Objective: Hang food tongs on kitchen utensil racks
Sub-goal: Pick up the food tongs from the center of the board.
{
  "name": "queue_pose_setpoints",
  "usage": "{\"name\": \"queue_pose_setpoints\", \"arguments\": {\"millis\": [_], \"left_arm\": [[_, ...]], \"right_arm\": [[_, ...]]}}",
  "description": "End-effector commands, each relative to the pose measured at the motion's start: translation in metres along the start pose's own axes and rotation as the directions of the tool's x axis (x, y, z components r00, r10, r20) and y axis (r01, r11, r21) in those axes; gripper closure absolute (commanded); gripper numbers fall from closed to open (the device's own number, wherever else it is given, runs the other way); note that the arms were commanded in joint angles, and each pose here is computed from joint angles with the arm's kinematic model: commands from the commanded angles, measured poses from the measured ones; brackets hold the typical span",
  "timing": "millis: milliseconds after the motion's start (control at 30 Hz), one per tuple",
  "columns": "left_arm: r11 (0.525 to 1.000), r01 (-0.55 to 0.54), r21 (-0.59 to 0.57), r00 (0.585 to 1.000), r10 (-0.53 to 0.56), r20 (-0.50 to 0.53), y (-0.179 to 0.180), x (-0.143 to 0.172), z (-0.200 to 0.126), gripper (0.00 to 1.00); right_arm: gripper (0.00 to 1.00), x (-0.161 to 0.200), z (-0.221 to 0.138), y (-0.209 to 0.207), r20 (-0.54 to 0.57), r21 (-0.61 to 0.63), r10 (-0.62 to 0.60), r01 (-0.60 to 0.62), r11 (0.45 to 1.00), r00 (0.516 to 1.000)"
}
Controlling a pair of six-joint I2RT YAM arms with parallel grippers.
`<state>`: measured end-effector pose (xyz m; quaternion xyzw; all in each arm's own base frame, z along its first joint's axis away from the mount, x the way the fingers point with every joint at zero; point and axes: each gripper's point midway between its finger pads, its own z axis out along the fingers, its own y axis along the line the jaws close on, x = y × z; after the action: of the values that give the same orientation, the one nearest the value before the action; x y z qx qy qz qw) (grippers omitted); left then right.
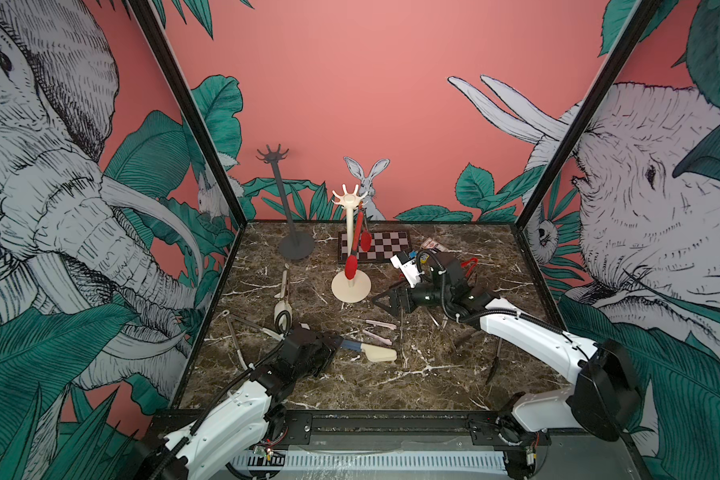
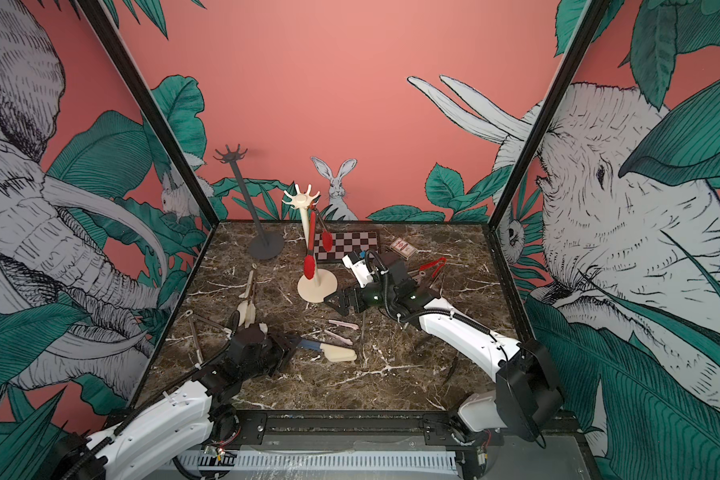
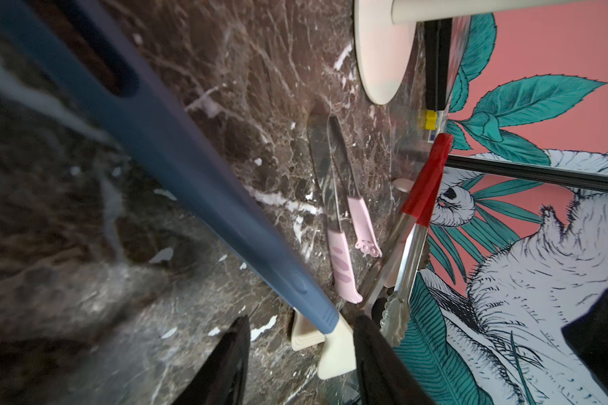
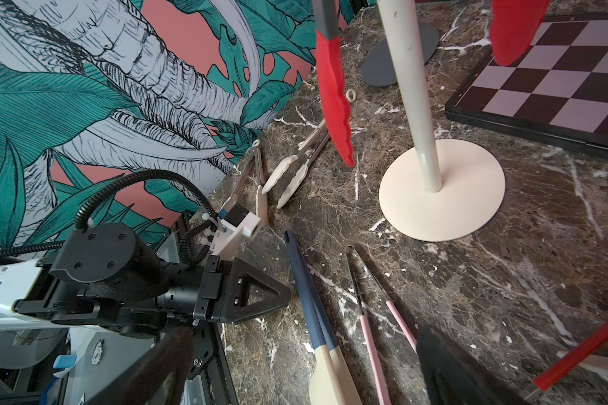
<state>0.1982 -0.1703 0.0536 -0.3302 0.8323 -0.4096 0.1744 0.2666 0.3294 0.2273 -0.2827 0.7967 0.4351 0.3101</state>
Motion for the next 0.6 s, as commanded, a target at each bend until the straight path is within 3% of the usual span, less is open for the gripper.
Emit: {"name": "queue_pose_setpoints", "arguments": {"millis": [0,567], "left_arm": [[0.999,-0.001,0.053,1.000,0.001,0.011,-0.018,-0.003,0.004,0.50],[0.999,-0.030,0.031,0.998,0.029,0.047,-0.036,-0.015,0.031,0.64]], "right_arm": [[0.01,0.002,-0.001,0.006,-0.005,-0.025,-0.022,0.022,0.999,1.000],[0.01,0.007,-0.002,0.006,-0.025,-0.023,-0.048,0.048,0.999,0.999]]}}
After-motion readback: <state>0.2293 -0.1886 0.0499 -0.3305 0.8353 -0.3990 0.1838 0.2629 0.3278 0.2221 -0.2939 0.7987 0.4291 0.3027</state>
